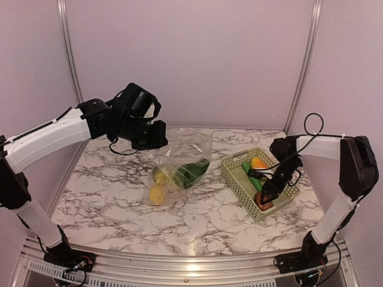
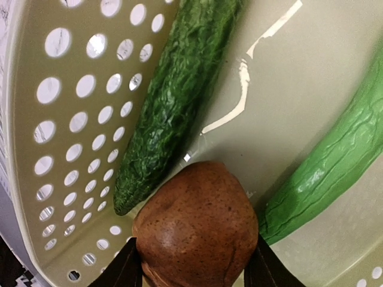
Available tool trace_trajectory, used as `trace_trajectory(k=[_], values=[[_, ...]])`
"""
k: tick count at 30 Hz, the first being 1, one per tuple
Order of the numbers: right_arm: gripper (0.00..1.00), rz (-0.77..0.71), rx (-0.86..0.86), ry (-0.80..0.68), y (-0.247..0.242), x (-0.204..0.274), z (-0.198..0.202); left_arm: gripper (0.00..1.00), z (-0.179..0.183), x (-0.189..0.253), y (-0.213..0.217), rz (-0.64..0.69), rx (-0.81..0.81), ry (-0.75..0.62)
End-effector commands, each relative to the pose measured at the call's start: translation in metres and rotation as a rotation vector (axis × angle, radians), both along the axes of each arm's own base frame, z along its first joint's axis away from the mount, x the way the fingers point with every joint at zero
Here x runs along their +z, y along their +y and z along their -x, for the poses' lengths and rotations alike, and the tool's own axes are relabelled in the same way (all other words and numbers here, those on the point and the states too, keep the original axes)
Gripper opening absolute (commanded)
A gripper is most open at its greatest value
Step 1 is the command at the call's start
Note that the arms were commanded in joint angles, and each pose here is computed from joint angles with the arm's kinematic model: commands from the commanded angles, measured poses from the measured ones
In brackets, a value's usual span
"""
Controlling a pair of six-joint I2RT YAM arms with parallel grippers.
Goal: Place the food in the zip-top bag and seal the zipper
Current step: Pick up the fake vegetable from the bin, then place the fake vegetable in the zipper food storage bag.
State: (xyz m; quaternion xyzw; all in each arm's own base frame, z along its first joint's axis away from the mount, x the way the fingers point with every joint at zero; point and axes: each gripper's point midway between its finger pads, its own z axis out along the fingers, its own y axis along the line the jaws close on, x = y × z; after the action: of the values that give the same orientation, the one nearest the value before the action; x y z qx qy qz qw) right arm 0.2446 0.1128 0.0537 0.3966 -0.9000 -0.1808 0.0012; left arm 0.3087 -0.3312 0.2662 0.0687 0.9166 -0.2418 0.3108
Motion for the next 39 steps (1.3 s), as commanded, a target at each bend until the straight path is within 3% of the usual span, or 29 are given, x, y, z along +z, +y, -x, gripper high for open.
trace_trajectory(k=[1, 11, 22, 27, 33, 39], values=[[0.44, -0.013, 0.004, -0.041, 0.003, 0.015, -0.018, 0.00, 0.006, -0.002, 0.001, -0.027, -0.018, 0.014], [0.35, -0.204, 0.117, -0.155, 0.034, 0.082, -0.045, 0.00, 0.009, -0.005, 0.007, -0.045, -0.012, 0.010], [0.31, -0.505, 0.277, -0.409, 0.097, 0.210, -0.086, 0.00, 0.005, -0.002, 0.007, -0.047, -0.005, -0.004], [0.31, -0.572, 0.419, -0.595, 0.144, 0.263, -0.084, 0.00, 0.007, 0.002, 0.009, -0.034, 0.002, -0.005], [0.31, -0.784, 0.514, -0.839, 0.195, 0.344, -0.066, 0.00, 0.009, 0.004, 0.009, -0.018, 0.012, 0.007], [0.30, -0.929, 0.611, -0.858, 0.245, 0.370, -0.030, 0.00, 0.014, 0.010, 0.008, 0.004, 0.011, 0.015]])
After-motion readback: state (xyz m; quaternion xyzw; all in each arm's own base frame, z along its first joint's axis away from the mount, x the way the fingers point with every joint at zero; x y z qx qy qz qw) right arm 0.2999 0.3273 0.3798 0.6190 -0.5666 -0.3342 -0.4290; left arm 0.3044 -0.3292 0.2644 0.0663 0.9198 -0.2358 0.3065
